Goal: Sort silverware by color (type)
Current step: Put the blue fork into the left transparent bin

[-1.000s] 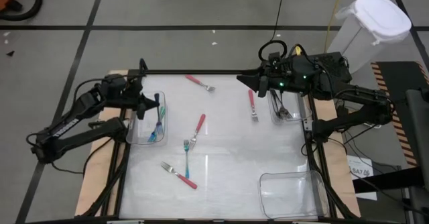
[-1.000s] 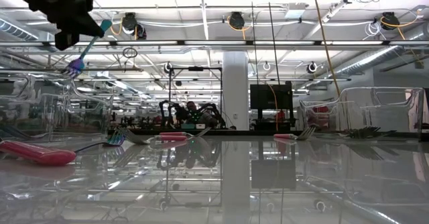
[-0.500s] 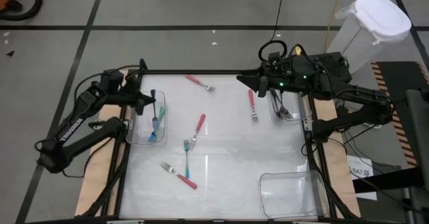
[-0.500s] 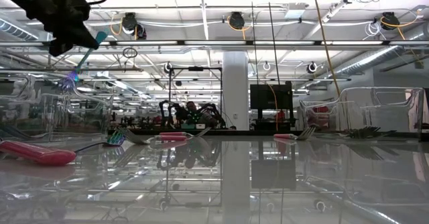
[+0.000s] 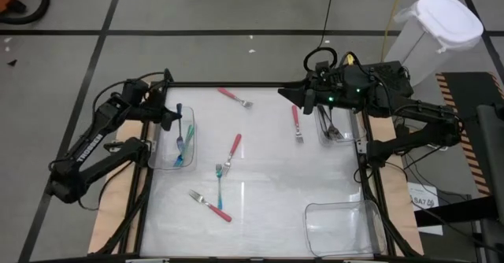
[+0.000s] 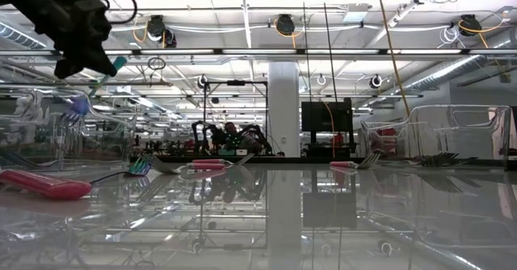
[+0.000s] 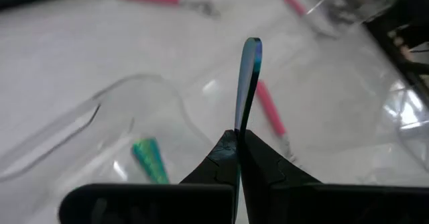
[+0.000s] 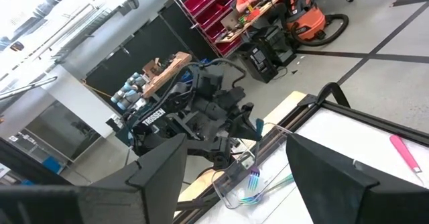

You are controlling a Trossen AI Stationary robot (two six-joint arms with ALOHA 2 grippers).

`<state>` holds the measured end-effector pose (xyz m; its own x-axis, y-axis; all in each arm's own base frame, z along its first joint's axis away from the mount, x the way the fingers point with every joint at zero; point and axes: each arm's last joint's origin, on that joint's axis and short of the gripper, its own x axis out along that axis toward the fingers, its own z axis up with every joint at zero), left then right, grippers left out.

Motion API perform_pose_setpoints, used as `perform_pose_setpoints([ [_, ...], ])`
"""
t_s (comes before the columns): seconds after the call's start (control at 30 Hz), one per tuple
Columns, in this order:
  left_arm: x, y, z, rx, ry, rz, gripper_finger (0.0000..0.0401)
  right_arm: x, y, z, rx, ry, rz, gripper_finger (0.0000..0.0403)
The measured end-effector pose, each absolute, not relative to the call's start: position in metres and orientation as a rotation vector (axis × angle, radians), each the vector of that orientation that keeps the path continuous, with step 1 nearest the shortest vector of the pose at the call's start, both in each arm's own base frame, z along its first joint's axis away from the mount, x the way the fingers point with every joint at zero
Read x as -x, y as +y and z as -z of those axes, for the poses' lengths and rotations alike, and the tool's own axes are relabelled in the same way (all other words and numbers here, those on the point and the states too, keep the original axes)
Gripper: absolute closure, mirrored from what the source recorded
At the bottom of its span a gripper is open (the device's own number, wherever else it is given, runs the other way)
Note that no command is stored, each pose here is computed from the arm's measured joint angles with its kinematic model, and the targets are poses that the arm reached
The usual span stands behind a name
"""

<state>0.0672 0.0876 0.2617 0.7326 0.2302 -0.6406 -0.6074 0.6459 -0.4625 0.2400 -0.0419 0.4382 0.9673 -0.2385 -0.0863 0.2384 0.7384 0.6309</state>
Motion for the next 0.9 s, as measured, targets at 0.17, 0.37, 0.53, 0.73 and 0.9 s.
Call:
perform_pose_setpoints([
  [0.17, -0.069, 0.092, -0.255, 0.791, 0.643, -0.552, 0.0398, -0.24, -0.042, -0.438, -0.692, 0.0, 0.26, 0.0151],
  [0.37, -0.068, 0.092, -0.249, 0.854, 0.628, -0.583, 0.0398, -0.24, -0.041, -0.438, -0.692, 0.001, 0.259, 0.0151],
  [0.53, -0.067, 0.088, -0.226, 0.952, 0.628, -0.591, 0.0398, -0.24, -0.041, -0.438, -0.684, 0.002, 0.259, 0.0151],
  [0.73, -0.065, 0.087, -0.219, 0.969, 0.649, -0.632, 0.0398, -0.24, -0.041, -0.438, -0.671, 0.004, 0.26, 0.0151],
  [0.9, -0.065, 0.088, -0.218, 0.948, 0.663, -0.682, 0.0398, -0.24, -0.041, -0.438, -0.656, 0.004, 0.263, 0.0151],
])
